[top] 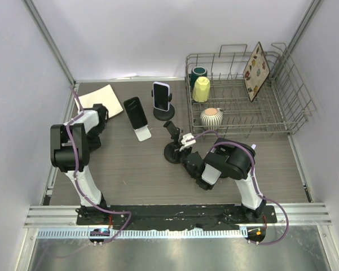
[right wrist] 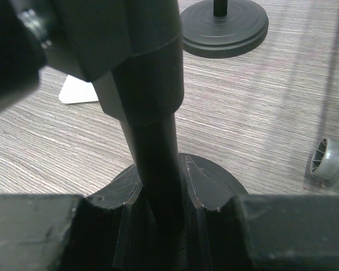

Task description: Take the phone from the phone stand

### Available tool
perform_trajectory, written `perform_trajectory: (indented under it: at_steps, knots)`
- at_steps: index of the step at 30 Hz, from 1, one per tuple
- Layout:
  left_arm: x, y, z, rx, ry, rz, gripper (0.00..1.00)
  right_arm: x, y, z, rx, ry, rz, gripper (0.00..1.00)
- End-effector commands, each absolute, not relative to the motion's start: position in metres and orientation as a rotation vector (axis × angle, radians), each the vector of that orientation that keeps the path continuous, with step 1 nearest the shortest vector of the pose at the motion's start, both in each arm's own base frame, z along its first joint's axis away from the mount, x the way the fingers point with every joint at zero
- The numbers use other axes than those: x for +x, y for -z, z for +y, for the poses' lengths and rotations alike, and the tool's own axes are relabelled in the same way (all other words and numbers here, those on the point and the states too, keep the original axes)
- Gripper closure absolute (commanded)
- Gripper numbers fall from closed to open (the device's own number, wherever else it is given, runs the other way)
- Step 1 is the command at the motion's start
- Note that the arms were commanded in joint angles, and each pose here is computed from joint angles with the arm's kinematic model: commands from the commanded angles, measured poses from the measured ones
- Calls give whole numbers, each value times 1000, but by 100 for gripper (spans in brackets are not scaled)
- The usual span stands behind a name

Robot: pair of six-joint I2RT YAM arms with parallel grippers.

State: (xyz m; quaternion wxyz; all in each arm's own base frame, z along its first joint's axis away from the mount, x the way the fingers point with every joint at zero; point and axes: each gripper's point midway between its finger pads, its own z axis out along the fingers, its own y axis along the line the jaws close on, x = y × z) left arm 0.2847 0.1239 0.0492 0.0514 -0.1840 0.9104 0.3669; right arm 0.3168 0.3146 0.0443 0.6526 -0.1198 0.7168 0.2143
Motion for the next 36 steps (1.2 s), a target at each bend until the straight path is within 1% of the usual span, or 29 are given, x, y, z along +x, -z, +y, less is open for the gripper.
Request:
perform_trajectory:
  at_steps: [1,5,7,8,10,11,13,18,22,23,25,26,28,29,30,32,36]
  knots:
    - [294,-60,118,-612,-1023,2711,31,310,-61,316,-202,-591,1554,99]
    - [296,-69,114,-626,-963,2685,21,309,-62,316,-208,-593,1552,99]
    - [297,-76,111,-638,-917,2662,17,310,-63,316,-209,-590,1549,99]
    - [297,-79,110,-641,-905,2654,13,309,-63,316,-211,-592,1549,99]
    - [296,-90,108,-657,-859,2616,8,309,-64,317,-219,-594,1546,99]
    - [296,-93,107,-660,-841,2600,3,308,-64,317,-219,-596,1547,99]
    - [296,-103,102,-672,-769,2566,0,307,-64,318,-228,-604,1544,99]
    - [297,-121,89,-699,-602,2481,0,306,-63,321,-242,-614,1546,99]
    - [297,-138,71,-677,-419,2415,0,305,-64,321,-245,-618,1549,99]
    - [300,-152,61,-653,-317,2363,0,305,-65,321,-241,-617,1549,99]
    - [296,-155,51,-620,-233,2331,0,308,-63,319,-236,-598,1563,99]
    - [298,-174,42,-594,-149,2249,0,309,-66,321,-235,-599,1557,99]
    - [294,-172,27,-559,-45,2216,0,312,-63,321,-231,-579,1569,99]
    - [297,-187,10,-490,67,2152,0,316,-65,323,-222,-571,1563,99]
    - [292,-183,5,-472,98,2148,0,318,-64,324,-220,-565,1564,99]
    - [291,-191,-10,-409,155,2114,0,325,-66,328,-205,-549,1564,99]
    - [288,-204,-13,-334,123,2074,0,337,-65,335,-193,-505,1568,99]
